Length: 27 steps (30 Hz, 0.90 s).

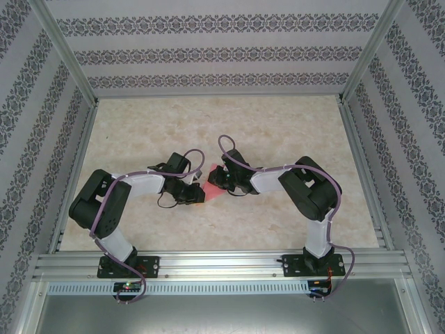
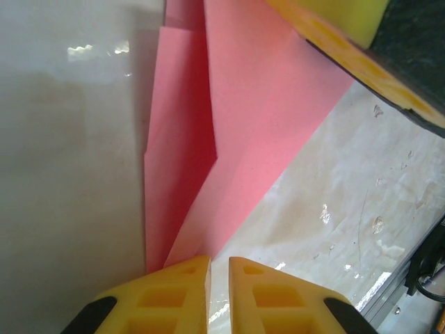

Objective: Fold a paper plane with a square sheet of paper (pick it up from the middle)
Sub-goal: Fourth fold the wing at the center of the table.

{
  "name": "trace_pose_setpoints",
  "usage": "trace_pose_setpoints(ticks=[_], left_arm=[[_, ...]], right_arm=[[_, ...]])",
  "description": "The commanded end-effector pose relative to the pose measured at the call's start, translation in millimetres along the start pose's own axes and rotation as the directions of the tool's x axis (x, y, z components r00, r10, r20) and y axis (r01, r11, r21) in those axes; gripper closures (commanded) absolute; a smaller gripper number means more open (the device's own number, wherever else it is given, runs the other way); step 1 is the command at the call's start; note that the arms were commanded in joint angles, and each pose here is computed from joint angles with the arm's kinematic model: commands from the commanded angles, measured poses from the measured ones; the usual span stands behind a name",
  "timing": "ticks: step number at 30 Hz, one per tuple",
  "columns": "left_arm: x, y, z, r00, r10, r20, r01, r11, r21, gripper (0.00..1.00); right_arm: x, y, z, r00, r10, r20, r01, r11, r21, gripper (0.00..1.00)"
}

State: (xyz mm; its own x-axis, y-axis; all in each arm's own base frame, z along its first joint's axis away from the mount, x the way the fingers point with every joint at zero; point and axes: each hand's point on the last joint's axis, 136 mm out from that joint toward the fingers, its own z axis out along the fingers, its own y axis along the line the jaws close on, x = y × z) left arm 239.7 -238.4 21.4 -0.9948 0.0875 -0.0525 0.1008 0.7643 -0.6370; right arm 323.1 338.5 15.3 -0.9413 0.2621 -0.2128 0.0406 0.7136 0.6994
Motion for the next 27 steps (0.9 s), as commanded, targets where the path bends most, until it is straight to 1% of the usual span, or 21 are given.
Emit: trace_pose_setpoints(ticks=[1, 4, 9, 13, 19, 27], left_arm=[[7, 12, 5, 1.0, 0.009, -0.013, -0.01, 0.999, -0.045, 0.84], [12, 18, 9, 0.999, -0.009, -0.03, 0.008, 0.999, -0.047, 0.86], [17, 19, 13, 0.996, -0.069, -0.048, 0.07, 0.997, 0.022, 0.86], [20, 32, 11, 0.989, -0.134, -0.057, 0.136, 0.991, 0.017, 0.87], [23, 56, 0, 0.972, -0.23, -0.039, 0.228, 0.972, -0.059, 0.88], [37, 53, 1, 0.953, -0.294, -0.076, 0.293, 0.956, -0.03, 0.88]], right_arm=[[31, -70, 12, 0.996, 0.053, -0.069, -0.036, 0.973, 0.228, 0.86], [32, -70, 12, 0.996, 0.048, -0.075, -0.03, 0.972, 0.233, 0.86], [31, -72, 12, 0.996, 0.047, -0.077, -0.028, 0.971, 0.239, 0.86], [32, -74, 10, 0.996, 0.047, -0.074, -0.027, 0.967, 0.253, 0.86], [31, -76, 9, 0.996, 0.039, -0.078, -0.017, 0.963, 0.269, 0.86], [31, -76, 10, 0.996, 0.038, -0.081, -0.014, 0.96, 0.278, 0.86]])
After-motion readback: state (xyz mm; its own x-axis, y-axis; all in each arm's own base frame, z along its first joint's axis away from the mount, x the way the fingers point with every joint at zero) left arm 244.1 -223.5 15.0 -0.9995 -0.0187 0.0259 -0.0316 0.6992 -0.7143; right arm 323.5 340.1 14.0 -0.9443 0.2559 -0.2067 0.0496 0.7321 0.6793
